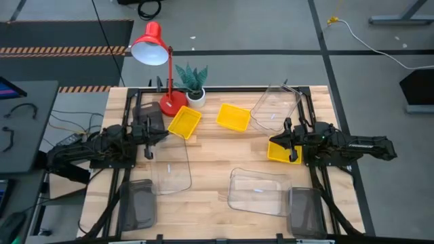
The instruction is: Stack baskets by color
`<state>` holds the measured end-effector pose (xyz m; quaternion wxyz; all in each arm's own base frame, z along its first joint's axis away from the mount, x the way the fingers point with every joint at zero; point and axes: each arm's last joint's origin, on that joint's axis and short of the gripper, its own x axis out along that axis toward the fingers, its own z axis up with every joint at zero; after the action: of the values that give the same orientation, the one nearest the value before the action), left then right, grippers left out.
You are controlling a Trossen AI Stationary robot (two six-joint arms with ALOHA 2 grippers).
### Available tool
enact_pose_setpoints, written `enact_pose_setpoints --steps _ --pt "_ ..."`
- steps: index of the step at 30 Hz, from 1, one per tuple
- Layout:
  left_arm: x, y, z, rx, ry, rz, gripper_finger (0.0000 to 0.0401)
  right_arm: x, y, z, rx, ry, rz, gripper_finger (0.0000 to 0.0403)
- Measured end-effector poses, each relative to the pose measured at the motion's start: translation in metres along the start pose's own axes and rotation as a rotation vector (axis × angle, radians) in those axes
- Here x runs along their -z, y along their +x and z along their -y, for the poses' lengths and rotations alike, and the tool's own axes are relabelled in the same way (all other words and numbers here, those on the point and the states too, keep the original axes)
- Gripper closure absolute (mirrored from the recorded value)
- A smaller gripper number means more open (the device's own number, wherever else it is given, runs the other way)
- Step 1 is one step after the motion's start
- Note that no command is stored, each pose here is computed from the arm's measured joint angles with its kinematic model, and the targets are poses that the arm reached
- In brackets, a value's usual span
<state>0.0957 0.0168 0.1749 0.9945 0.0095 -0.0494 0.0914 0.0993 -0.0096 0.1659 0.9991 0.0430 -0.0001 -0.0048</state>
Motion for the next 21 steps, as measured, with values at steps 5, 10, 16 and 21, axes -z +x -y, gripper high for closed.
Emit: enact_pose_setpoints --steps 5,10,16,21 --pt "0.0000 0.0000 0.0000 0.000 0.000 0.000 0.0368 0.0000 0.0000 0.0000 0.000 0.000 0.000 0.0380" --pt "0.0001 0.0000 0.0000 0.000 0.000 0.000 0.0375 0.0000 0.0000 0.0000 0.000 0.000 0.000 0.0380" --pt "0.0000 0.0000 0.0000 0.000 0.000 0.000 0.0372 0.0000 0.0000 0.0000 0.000 0.000 0.000 0.0380" --pt "0.0000 0.0000 0.0000 0.000 0.000 0.000 0.0366 0.0000 0.0000 0.0000 0.000 0.000 0.000 0.0380"
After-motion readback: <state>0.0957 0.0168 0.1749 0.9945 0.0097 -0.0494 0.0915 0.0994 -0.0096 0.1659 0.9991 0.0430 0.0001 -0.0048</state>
